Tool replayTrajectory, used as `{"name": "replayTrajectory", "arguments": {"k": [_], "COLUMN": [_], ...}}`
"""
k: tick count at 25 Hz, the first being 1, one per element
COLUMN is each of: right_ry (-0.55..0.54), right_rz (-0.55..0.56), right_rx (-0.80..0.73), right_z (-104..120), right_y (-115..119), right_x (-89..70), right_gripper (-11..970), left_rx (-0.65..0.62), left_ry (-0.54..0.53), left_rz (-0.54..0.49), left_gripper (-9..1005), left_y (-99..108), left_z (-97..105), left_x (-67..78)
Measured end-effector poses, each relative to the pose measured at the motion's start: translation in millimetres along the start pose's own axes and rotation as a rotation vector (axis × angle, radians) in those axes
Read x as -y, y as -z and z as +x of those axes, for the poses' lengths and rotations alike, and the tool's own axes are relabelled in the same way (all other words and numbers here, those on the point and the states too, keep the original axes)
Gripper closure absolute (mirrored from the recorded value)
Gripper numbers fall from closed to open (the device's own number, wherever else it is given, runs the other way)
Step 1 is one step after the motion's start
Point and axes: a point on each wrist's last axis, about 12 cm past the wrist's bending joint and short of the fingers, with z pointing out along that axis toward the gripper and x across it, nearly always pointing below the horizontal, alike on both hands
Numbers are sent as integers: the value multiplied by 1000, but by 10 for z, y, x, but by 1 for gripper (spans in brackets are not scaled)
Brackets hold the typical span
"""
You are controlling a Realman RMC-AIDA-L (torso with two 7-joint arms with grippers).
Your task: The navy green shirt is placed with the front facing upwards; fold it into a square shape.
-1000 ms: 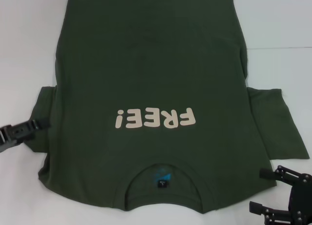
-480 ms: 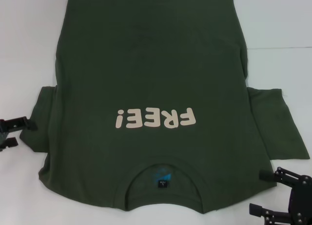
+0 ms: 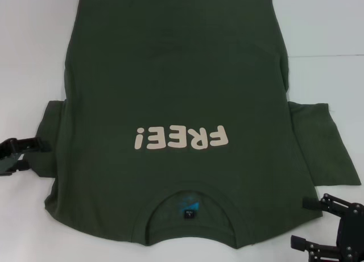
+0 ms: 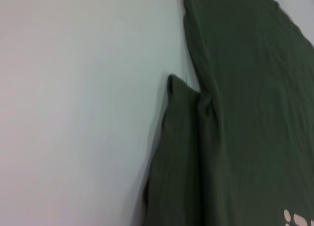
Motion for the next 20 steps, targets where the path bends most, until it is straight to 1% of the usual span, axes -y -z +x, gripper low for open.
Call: {"name": "replayTrajectory", "arguments": {"k": [4,10,15,20], "right_ry": [0,2,5,7], "right_rz": [1,0,0,-1], "right_rx": [2,5,5,5], "right_z": [-3,-18,-29,-36], "right_y": [-1,-12,-23,-30], "right_x": [2,14,27,34], "right_gripper": [32,32,32,32], "left_rx": [0,-10,-22,-25], "left_ry": [1,7,19,26], "left_rz": [-16,-53,-100,-101], "left_gripper": [150,151,152,153], "left_y": [-28,-59,-31,-49], "left_z": [-27,-46,-98,-100], "left_x": [25,41,42,60]}}
